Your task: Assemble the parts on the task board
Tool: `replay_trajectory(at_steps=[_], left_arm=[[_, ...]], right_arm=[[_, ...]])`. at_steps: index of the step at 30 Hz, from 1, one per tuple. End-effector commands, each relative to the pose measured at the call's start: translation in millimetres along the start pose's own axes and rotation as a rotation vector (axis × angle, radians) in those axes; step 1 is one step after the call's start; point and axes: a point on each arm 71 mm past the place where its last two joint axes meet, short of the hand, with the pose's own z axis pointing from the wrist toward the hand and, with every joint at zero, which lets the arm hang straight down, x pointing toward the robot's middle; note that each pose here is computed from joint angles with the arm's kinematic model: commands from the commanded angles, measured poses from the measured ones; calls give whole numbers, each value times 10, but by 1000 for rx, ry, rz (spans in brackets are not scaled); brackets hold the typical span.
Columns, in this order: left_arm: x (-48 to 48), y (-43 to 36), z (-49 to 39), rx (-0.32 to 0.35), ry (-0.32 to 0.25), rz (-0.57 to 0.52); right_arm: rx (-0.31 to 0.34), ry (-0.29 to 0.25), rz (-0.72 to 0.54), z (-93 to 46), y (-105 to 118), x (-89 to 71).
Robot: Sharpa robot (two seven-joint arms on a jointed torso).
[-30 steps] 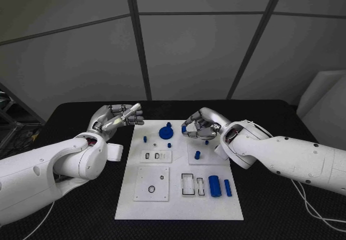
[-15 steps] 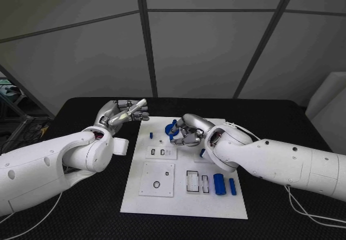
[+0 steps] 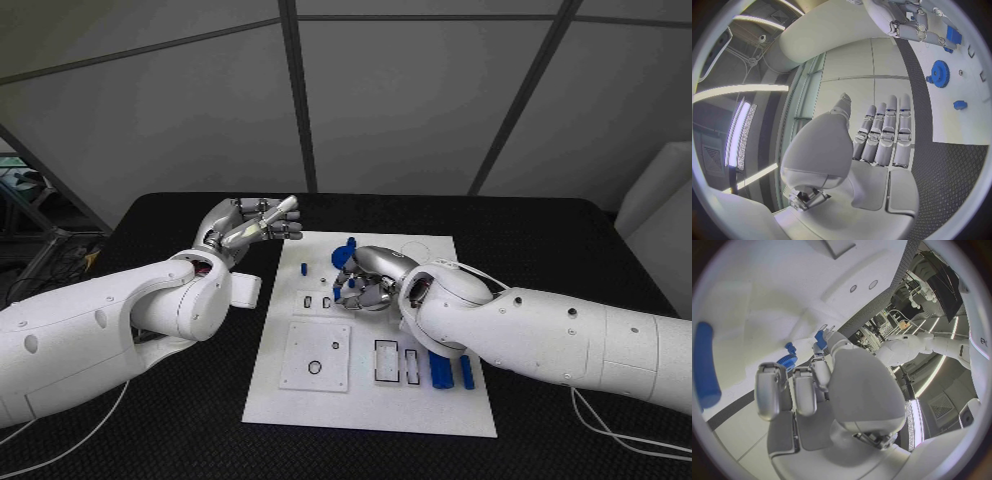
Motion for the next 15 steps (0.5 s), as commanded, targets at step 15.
replay_trajectory(at_steps=[15], left_arm=[[24,-9,9,4,21,-7]], right_arm=[[10,27,-59,32,35,64]])
